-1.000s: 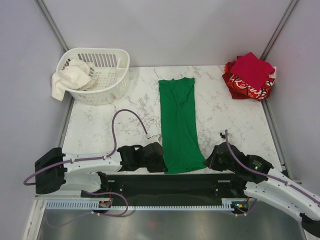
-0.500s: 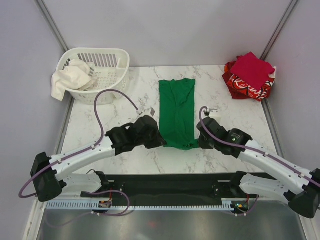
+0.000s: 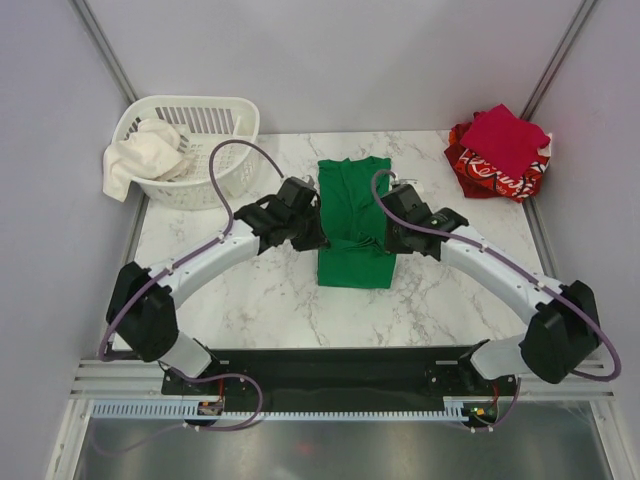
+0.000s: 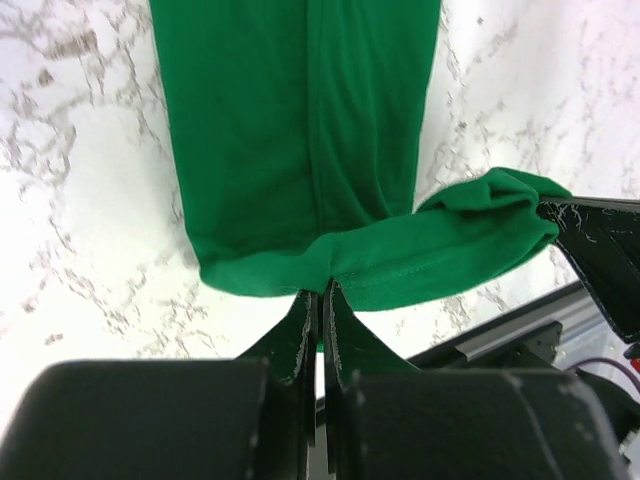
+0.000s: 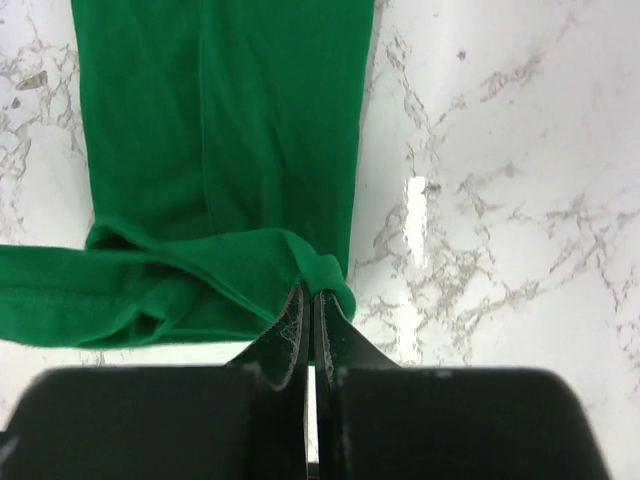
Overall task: Fold and stack the t-shirts
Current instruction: Fold the tshirt
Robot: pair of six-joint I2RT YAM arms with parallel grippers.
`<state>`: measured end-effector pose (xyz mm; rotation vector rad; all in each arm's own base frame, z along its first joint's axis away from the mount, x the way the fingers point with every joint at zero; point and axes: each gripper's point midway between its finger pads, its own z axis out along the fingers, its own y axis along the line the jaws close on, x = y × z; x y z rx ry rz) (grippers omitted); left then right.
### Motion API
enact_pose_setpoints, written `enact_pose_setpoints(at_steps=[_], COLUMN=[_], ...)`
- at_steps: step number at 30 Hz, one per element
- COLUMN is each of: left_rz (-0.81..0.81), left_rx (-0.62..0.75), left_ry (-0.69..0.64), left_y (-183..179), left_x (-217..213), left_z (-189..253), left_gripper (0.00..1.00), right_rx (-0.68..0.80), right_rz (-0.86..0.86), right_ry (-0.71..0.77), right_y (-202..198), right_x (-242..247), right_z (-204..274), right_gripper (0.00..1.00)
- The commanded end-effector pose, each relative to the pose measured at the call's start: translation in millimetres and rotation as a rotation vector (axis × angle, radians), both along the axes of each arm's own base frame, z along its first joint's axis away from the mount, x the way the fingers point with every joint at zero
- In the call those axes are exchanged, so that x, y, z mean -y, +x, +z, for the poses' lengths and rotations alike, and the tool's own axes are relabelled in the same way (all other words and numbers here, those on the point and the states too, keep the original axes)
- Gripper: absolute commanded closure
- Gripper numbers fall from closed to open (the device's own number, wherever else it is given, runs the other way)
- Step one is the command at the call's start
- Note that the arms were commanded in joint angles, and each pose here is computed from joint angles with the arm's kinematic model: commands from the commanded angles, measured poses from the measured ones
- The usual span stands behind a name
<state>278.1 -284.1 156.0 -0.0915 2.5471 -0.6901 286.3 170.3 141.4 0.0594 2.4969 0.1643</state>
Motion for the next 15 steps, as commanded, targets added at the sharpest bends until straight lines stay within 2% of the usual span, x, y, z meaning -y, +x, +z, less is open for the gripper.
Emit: enact_pose_setpoints(at_steps=[1,15], left_rz=[-0.078,-0.051], left_rx=[0.039,-0.045], left_ry=[0.01,0.081], left_y=[21,77], left_x=[8,5], left_z=[6,-47], left_gripper=[0.98,0.98], right_rx=[0.048,-0.035], right_rz=[0.04,0.03], right_ry=[0.02,0.011], right_y=[29,91], right_x=[-11,-16], right_z=[13,-37], right_gripper=[1.0,1.0])
